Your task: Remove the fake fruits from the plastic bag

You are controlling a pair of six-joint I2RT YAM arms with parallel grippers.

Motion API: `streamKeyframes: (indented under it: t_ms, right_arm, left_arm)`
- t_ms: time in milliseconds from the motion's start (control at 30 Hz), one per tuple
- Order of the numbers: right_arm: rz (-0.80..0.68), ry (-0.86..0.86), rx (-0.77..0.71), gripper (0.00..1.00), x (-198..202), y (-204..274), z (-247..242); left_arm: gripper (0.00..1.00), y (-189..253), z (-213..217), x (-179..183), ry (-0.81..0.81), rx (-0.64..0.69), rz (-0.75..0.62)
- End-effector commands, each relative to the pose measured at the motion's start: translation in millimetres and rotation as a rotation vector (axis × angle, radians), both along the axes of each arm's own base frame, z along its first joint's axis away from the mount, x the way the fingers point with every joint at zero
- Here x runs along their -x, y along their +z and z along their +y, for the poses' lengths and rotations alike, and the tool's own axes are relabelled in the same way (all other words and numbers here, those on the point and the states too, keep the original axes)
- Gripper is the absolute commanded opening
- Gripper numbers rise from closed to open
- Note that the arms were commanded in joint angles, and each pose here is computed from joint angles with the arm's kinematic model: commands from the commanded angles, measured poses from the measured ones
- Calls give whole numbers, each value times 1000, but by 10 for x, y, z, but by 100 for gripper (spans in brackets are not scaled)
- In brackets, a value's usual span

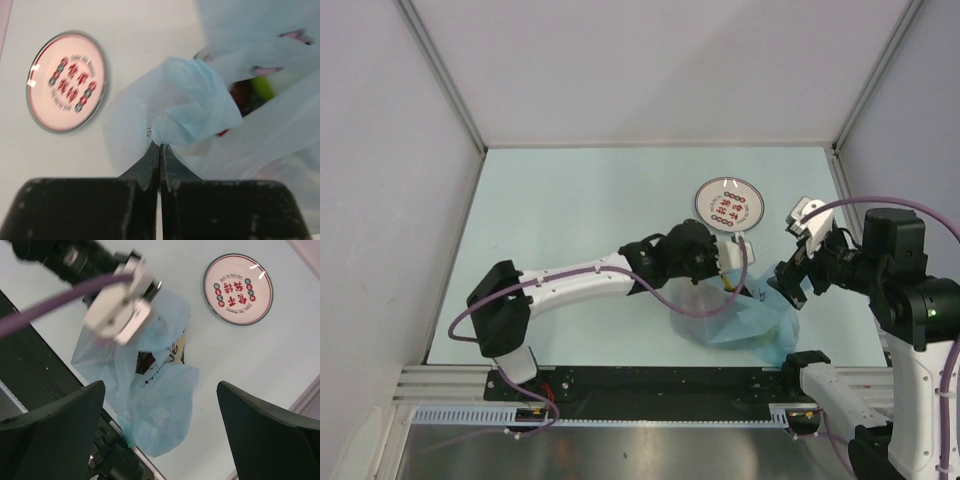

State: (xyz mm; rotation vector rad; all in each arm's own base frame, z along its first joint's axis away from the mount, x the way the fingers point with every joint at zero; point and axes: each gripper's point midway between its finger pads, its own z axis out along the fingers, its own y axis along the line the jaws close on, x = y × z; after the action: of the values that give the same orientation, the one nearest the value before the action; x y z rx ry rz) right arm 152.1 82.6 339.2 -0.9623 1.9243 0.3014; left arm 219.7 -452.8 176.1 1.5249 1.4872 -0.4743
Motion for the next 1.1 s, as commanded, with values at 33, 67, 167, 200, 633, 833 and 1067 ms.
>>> streamKeyframes:
  t_ms: [33, 67, 167, 200, 633, 833, 1067]
  right_arm:
    - [255, 72, 73, 99, 124, -480, 9]
    - [250, 83, 93, 99, 89, -496, -6]
    - [236, 75, 147, 99, -19, -547, -79]
    - [226, 63, 171, 99, -55, -564, -121]
    - [246, 6, 164, 0, -621, -695, 45]
    - [21, 67, 21, 0, -1394, -164, 987]
    - [-210, -60, -194, 0, -2738, 749, 1601]
  left_arm:
    - [0, 763, 386, -263, 111, 132, 18]
    - [0, 755, 442, -260, 124, 126, 37]
    - [0, 850, 591, -269, 147, 146, 53]
    - [0, 866, 610, -260, 148, 148, 51]
    - [0, 1230, 1301, -709, 382, 250, 150]
    - [0, 1779, 2152, -966, 586, 334, 175]
    - [0, 2612, 2816, -1244, 697, 448, -65]
